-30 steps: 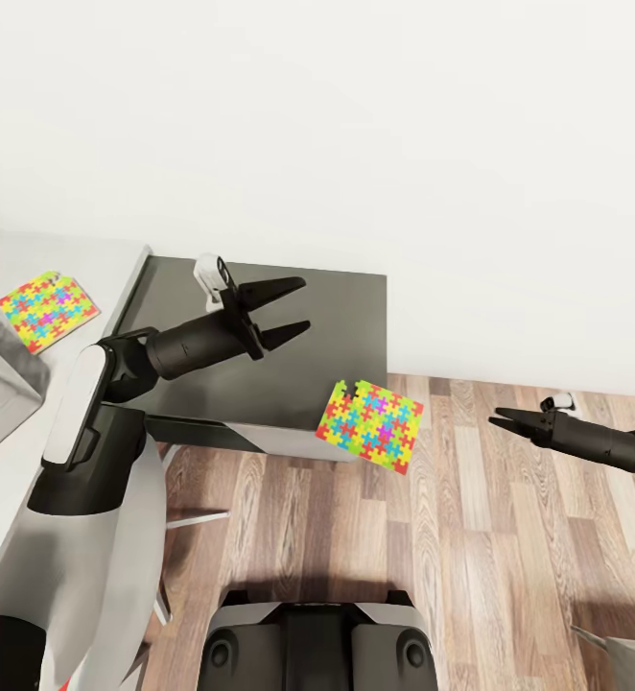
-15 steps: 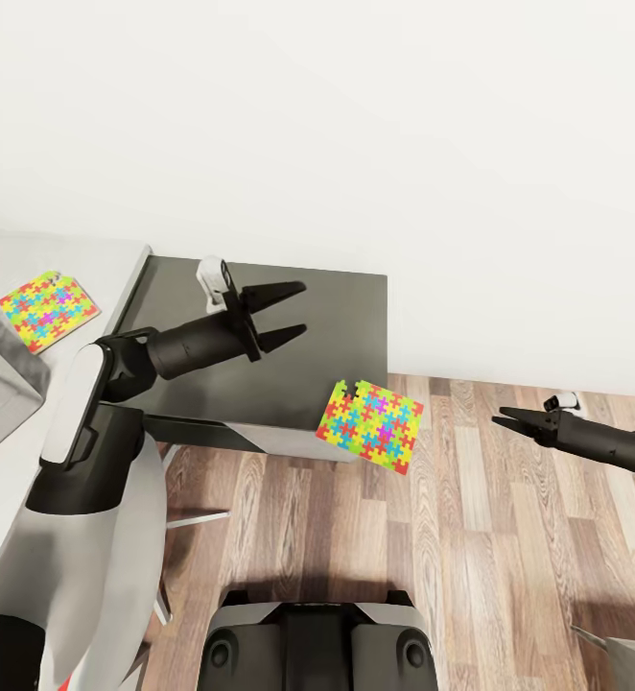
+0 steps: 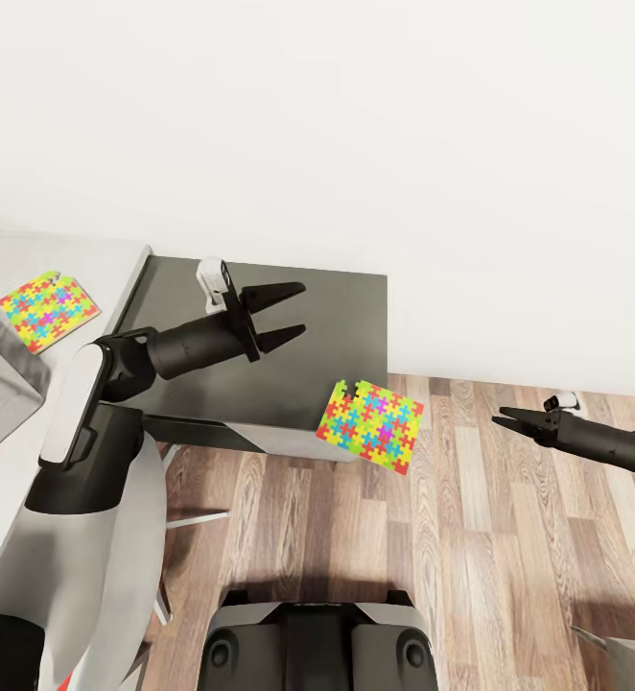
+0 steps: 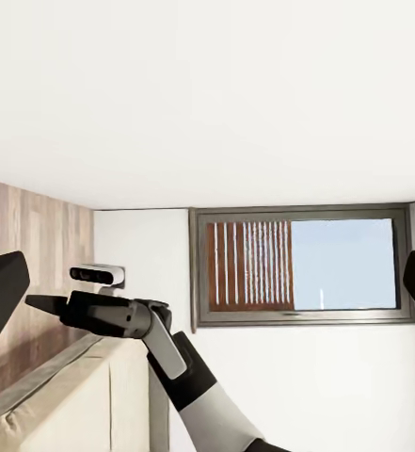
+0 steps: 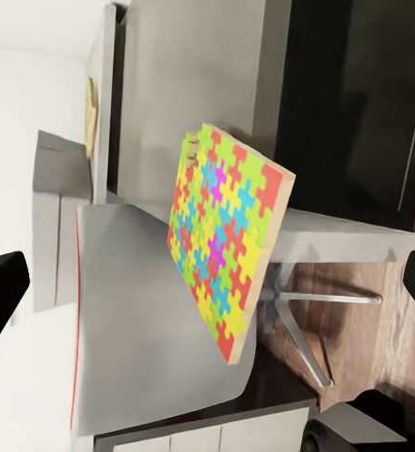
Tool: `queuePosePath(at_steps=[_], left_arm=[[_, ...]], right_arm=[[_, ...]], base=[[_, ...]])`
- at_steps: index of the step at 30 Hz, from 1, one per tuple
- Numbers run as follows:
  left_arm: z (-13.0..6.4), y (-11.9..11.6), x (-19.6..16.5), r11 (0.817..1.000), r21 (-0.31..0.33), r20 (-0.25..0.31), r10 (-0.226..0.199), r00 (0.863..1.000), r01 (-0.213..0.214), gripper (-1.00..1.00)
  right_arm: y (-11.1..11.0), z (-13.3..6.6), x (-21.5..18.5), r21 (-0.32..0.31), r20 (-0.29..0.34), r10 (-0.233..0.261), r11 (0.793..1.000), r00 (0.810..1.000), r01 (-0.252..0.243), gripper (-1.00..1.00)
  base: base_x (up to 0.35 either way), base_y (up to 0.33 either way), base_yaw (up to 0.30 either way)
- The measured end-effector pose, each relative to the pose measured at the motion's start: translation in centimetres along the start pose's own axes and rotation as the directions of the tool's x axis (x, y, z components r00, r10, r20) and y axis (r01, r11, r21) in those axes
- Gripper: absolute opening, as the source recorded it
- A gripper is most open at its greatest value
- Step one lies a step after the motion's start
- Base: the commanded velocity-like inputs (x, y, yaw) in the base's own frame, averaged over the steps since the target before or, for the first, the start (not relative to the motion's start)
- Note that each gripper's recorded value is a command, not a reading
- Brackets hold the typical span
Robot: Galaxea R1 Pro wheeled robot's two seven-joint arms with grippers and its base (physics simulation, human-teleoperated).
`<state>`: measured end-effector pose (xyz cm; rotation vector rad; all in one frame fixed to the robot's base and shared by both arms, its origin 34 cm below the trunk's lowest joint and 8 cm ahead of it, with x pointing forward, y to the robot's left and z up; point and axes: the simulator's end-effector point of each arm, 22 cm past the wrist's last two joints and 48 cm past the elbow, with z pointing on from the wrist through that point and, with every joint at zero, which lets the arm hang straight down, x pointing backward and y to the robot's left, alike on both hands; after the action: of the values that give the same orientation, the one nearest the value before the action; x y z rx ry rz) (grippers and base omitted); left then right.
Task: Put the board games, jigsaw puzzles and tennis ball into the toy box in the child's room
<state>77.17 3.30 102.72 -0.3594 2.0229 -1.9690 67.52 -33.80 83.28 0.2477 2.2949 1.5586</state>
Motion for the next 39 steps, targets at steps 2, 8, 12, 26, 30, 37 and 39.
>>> queuePosePath(at_steps=[2, 8, 12, 26, 30, 37, 39], left_arm=[[0.0, 0.0, 0.0, 1.000, 0.000, 0.000, 0.000, 1.000, 0.000, 1.00], [0.2, 0.0, 0.1, 1.000, 0.001, -0.001, -0.003, 1.000, 0.003, 1.00], [0.2, 0.0, 0.1, 1.000, 0.002, -0.002, -0.003, 1.000, 0.003, 1.00], [0.4, 0.4, 0.4, 1.000, 0.006, -0.007, -0.012, 1.000, 0.012, 1.00], [0.5, 0.7, 0.4, 1.000, 0.003, -0.009, -0.018, 1.000, 0.018, 1.00], [0.6, 1.4, 0.5, 1.000, -0.002, -0.011, -0.028, 1.000, 0.028, 1.00], [0.6, 1.6, 0.6, 1.000, -0.002, -0.012, -0.031, 0.999, 0.031, 1.00]], right_arm=[[0.0, 0.0, 0.0, -0.001, 0.000, 0.001, 1.000, 1.000, -0.001, 1.00], [-0.1, 0.4, 0.2, -0.003, -0.002, 0.006, 1.000, 1.000, -0.006, 1.00], [-0.1, 0.5, 0.3, -0.003, -0.003, 0.007, 1.000, 1.000, -0.007, 1.00], [-0.6, 0.8, 0.7, 0.001, -0.009, 0.016, 1.000, 1.000, -0.016, 1.00], [-0.9, 0.8, 0.8, 0.003, -0.011, 0.020, 1.000, 1.000, -0.020, 1.00], [-1.4, 0.9, 1.1, 0.006, -0.015, 0.030, 1.000, 0.999, -0.030, 1.00], [-1.6, 1.0, 1.2, 0.007, -0.016, 0.033, 0.999, 0.999, -0.033, 1.00]], base=[[0.000, 0.000, 0.000], [0.000, 0.000, 0.000], [0.000, 0.000, 0.000], [0.000, 0.000, 0.000], [0.000, 0.000, 0.000], [0.000, 0.000, 0.000], [0.000, 0.000, 0.000]])
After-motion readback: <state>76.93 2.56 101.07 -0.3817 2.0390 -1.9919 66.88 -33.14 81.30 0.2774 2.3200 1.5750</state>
